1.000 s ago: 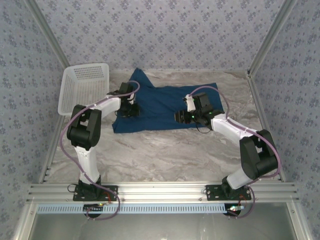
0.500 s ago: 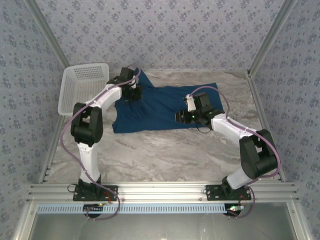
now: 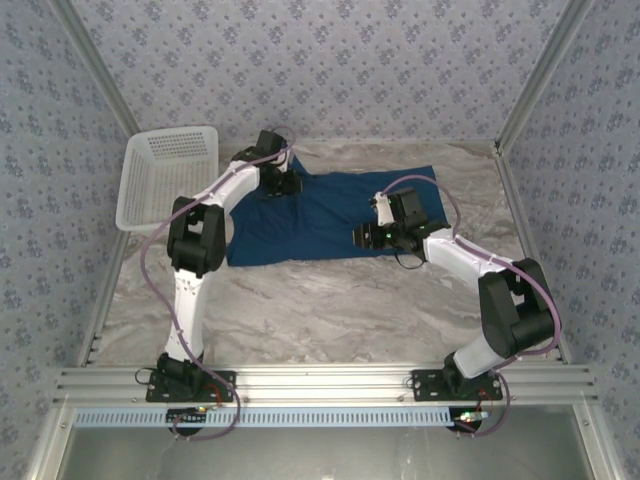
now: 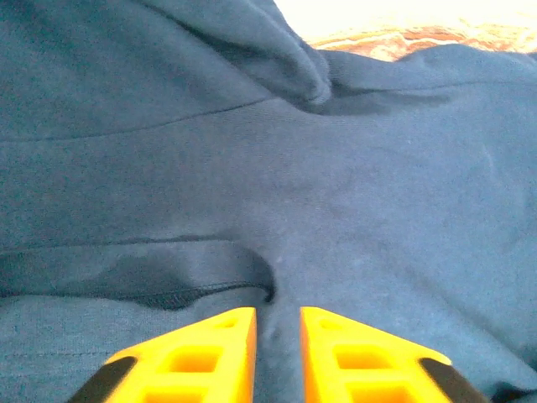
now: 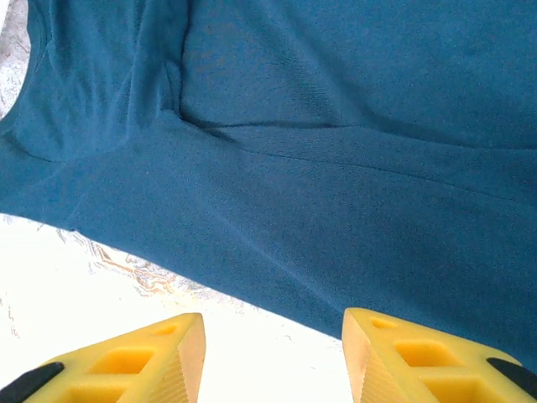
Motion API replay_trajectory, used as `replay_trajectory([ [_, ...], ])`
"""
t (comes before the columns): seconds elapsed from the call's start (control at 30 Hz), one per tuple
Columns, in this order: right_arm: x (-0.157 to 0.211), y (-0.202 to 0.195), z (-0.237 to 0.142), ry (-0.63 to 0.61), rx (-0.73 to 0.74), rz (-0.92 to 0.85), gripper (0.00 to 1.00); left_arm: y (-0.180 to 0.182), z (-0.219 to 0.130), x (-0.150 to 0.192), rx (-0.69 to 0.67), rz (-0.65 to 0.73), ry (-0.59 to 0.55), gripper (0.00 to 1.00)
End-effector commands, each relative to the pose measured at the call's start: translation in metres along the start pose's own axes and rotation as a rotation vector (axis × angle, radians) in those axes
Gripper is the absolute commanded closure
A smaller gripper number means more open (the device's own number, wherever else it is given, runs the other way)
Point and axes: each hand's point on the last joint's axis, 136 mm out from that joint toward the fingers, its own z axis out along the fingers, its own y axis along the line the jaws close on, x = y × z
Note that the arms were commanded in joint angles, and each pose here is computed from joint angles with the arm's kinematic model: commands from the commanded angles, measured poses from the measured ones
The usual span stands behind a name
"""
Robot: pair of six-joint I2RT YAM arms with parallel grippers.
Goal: Fold the inside-out t-shirt
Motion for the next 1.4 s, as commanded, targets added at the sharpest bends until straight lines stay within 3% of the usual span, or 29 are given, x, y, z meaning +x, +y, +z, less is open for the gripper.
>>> replay_trajectory([
  [0.0, 0.006, -0.007, 0.002, 0.019, 0.019, 0.025, 0.51, -0.015, -0.011, -0.009, 0.052, 0.033, -0.01, 0.71],
  [0.23, 0.0, -0.024, -0.001, 0.001, 0.109, 0.055, 0.51, 0.009, -0.051, 0.004, -0.024, 0.003, -0.095, 0.58],
  [0.53, 0.007, -0.149, -0.04, 0.037, 0.392, 0.397, 0.5, 0.053, -0.076, 0.104, -0.099, -0.071, -0.068, 0.54],
  [0.8, 0.037, -0.209, -0.025, 0.192, 0.502, 0.558, 0.53, 0.099, -0.064, 0.159, -0.222, -0.112, 0.042, 0.54],
  [1.17, 0.102, -0.208, -0.063, 0.327, 0.587, 0.664, 0.56, 0.131, -0.084, 0.252, -0.305, -0.179, 0.163, 0.54],
  [1.37, 0.141, -0.192, -0.083, 0.357, 0.614, 0.694, 0.55, 0.114, -0.101, 0.276, -0.272, -0.232, 0.144, 0.53],
])
